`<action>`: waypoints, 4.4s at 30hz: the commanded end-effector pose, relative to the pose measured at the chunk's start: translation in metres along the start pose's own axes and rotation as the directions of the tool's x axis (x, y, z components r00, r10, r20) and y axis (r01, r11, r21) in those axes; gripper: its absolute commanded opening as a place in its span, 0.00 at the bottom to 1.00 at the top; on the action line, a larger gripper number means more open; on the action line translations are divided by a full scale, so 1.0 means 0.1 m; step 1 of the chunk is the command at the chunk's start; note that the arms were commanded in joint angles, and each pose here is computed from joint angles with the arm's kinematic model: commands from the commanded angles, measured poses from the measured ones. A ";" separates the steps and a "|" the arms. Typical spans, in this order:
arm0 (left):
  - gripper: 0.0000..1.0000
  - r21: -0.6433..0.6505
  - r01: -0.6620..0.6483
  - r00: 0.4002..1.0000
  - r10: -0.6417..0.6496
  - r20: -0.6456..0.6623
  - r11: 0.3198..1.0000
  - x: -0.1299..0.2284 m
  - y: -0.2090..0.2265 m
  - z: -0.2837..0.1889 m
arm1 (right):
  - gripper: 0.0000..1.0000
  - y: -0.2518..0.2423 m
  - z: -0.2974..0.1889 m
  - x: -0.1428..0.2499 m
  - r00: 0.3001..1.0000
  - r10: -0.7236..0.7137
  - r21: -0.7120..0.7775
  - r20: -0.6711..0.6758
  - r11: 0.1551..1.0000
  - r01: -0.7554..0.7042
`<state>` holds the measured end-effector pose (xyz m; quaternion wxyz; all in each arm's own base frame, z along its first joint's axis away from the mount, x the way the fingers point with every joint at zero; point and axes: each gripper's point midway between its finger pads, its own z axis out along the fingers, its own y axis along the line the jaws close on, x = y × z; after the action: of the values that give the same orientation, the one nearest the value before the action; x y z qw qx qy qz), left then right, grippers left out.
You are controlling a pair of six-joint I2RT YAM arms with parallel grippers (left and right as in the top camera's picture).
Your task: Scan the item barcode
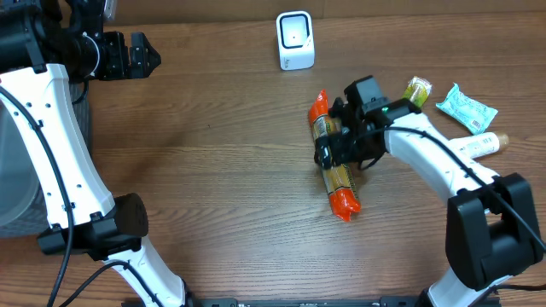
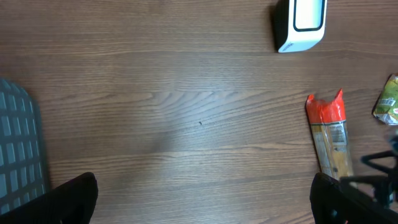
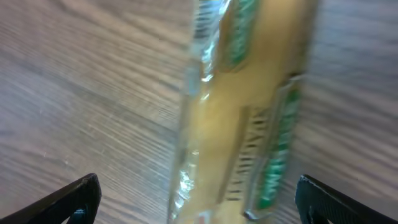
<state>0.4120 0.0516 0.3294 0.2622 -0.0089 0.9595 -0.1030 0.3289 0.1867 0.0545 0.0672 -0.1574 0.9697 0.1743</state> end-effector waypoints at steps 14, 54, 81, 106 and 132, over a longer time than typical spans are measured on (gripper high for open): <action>1.00 0.019 -0.007 1.000 0.007 -0.008 1.000 -0.01 -0.04 0.05 | 0.92 -0.12 0.39 0.37 1.000 0.000 -0.015 0.005 1.000 0.000; 1.00 0.019 -0.007 1.000 0.007 -0.008 1.000 -0.01 -0.04 0.05 | 0.04 -0.24 -2.40 -2.28 0.640 -0.465 0.700 0.612 0.695 -0.163; 1.00 0.019 -0.007 1.000 0.007 -0.008 1.000 -0.01 -0.04 0.05 | 0.04 -0.87 -0.99 -3.06 0.619 -0.779 0.992 -0.095 -0.025 0.120; 0.99 0.019 -0.007 1.000 0.007 -0.008 1.000 -0.01 -0.04 0.05 | 0.04 -1.00 -1.10 -2.98 0.693 -0.719 0.998 -0.062 -0.054 0.033; 1.00 0.019 -0.007 1.000 0.007 -0.008 1.000 -0.01 -0.04 0.05 | 0.04 -0.78 -0.84 -2.89 0.700 -0.707 0.994 -0.100 -0.048 0.093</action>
<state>0.4121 0.0516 0.3294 0.2624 -0.0089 0.9594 -0.1029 0.6177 0.1772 0.1208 0.3893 -0.3786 0.6732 -0.5019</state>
